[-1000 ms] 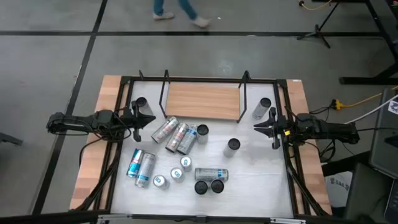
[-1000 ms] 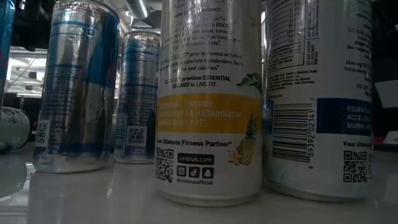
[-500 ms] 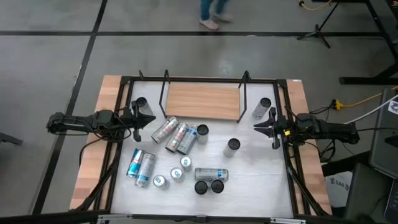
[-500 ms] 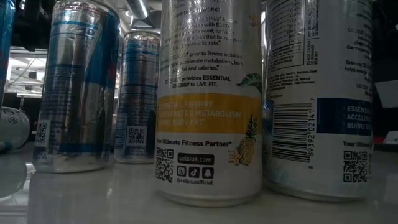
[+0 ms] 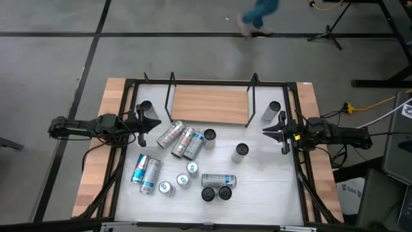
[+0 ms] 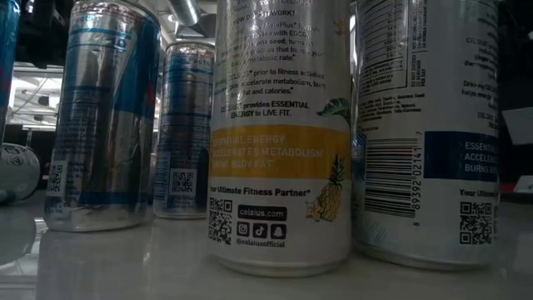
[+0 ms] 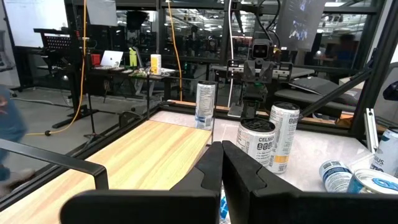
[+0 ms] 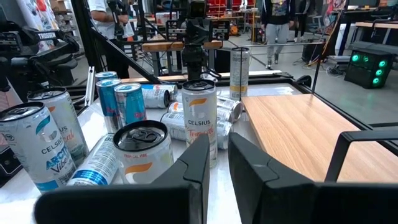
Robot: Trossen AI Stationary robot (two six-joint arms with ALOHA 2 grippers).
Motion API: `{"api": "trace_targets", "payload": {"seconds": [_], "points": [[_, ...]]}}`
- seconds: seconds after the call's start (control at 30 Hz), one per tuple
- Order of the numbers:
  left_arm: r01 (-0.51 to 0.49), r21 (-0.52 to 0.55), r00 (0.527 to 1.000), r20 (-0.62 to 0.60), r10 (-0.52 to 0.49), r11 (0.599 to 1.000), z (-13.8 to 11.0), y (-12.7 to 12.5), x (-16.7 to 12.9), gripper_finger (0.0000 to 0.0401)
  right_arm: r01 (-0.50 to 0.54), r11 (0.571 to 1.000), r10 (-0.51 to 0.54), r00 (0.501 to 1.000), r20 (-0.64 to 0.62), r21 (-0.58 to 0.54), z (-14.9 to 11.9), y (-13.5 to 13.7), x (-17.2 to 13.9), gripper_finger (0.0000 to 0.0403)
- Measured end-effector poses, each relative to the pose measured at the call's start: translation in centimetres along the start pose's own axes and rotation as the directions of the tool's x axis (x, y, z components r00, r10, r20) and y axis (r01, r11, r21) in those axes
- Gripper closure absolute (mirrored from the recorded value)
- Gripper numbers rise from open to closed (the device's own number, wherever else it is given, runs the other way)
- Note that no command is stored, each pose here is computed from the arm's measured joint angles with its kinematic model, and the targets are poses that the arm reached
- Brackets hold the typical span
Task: Place canned beverage on shelf
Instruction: Put the white soda can on the shelf
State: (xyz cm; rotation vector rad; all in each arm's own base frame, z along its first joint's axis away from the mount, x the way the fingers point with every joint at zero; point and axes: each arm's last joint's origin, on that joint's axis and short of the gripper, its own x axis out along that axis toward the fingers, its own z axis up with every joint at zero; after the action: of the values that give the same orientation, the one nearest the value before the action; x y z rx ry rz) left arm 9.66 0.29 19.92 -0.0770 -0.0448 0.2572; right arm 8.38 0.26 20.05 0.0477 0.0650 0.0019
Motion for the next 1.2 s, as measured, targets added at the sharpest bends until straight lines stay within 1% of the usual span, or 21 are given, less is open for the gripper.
{"api": "trace_targets", "payload": {"seconds": [0.2,0.33,0.4,0.5,0.63,0.83,0.93,1.07,1.2], "points": [[0.0,0.0,1.0,0.0,0.0,1.0,0.0,0.0,0.0,0.0401,0.0,1.0,0.0,1.0,0.001,0.01,0.0,0.0,0.0,0.0354],[0.0,0.0,1.0,0.0,0.0,1.0,0.0,0.0,0.0,0.0401,0.012,0.998,-0.014,1.0,0.021,0.056,0.2,0.0,0.0,0.0352],[0.001,0.0,1.0,0.0,-0.001,1.0,0.0,0.0,0.0,0.0401,0.029,0.996,-0.033,0.998,0.047,0.085,0.4,-0.1,0.0,0.0342],[0.0,0.0,1.0,0.0,0.0,1.0,0.0,0.0,0.0,0.0401,0.036,0.992,-0.048,0.994,0.095,0.12,0.9,-0.1,0.0,0.0309],[0.0,0.0,1.0,0.0,0.0,1.0,0.0,0.0,0.0,0.0401,0.024,0.986,-0.047,0.989,0.139,0.163,1.3,-0.1,-0.1,0.0241],[0.0,0.0,1.0,0.0,0.0,1.0,0.0,0.0,0.0,0.0401,0.017,0.978,-0.047,0.989,0.138,0.206,1.3,-0.1,-0.1,0.0131],[0.0,0.0,1.0,0.0,0.0,1.0,0.0,0.0,0.0,0.0401,0.012,0.971,-0.046,0.989,0.138,0.238,1.3,-0.1,-0.1,0.0089],[0.001,0.0,1.0,0.0,-0.001,1.0,0.0,0.0,0.0,0.0401,0.011,0.969,-0.047,0.989,0.138,0.247,1.3,-0.1,-0.1,0.0054],[0.0,0.0,1.0,0.0,0.0,1.0,0.0,0.0,0.0,0.0401,0.011,0.969,-0.047,0.989,0.138,0.248,1.3,-0.1,-0.1,0.0038]]}}
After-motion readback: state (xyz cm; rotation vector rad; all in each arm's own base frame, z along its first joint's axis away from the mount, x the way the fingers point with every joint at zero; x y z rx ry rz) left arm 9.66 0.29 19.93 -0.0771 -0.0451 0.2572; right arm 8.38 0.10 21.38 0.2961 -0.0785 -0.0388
